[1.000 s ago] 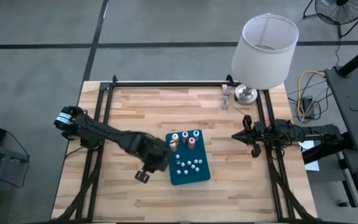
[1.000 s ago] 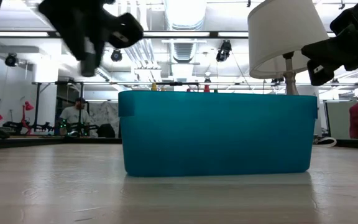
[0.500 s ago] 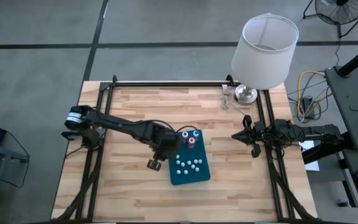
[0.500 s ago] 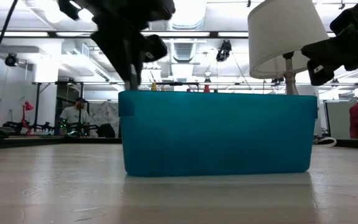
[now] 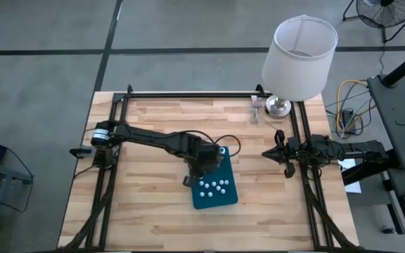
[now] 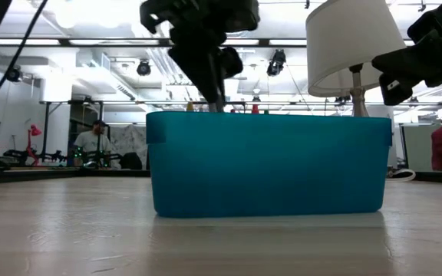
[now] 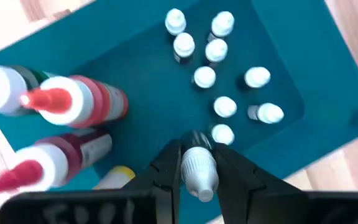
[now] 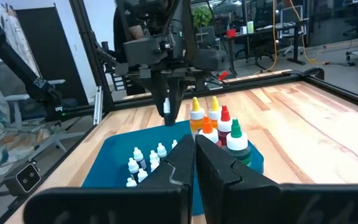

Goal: Pick & Place food coloring
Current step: Put the small black food coloring bottle into the blue bin

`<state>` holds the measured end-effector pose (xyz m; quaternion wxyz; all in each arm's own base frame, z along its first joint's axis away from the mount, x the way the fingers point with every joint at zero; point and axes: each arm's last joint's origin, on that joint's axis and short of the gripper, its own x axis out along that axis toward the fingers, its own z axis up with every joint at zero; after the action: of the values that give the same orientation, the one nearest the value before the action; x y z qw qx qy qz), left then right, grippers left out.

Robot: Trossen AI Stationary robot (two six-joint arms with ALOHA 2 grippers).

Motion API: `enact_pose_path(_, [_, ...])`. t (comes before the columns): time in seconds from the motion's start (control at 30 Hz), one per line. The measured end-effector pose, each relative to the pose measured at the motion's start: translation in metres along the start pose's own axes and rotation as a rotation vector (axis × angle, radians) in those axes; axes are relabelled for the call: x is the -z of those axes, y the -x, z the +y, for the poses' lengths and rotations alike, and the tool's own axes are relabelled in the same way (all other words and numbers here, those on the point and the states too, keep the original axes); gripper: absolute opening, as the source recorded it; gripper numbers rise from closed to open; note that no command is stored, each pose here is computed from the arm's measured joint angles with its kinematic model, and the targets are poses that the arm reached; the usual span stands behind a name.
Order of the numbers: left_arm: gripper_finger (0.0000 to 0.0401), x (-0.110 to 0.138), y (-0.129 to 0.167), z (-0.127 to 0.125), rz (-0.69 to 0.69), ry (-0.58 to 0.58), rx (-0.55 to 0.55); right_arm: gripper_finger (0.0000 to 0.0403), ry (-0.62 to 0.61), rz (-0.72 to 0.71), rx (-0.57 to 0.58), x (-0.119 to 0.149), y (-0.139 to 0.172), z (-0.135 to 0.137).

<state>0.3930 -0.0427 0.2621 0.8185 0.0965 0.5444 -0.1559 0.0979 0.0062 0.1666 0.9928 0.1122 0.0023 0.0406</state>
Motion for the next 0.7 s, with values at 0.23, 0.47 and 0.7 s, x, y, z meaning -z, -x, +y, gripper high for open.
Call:
enact_pose_path(0.23, [0.0051, -0.009, -0.012, 0.003, 0.008, -0.135, 0.024, 0.0009, 0.0, 0.0, 0.0, 0.0, 0.0, 0.0])
enact_pose_path(0.47, [0.0051, -0.011, -0.025, 0.005, 0.023, -0.269, 0.033, 0.0009, 0.0, -0.001, 0.001, 0.0, 0.0, 0.0])
enact_pose_path(0.7, [0.0051, -0.012, -0.032, 0.006, 0.022, -0.333, 0.027, 0.0009, 0.0, 0.0, 0.0, 0.0, 0.0, 0.0])
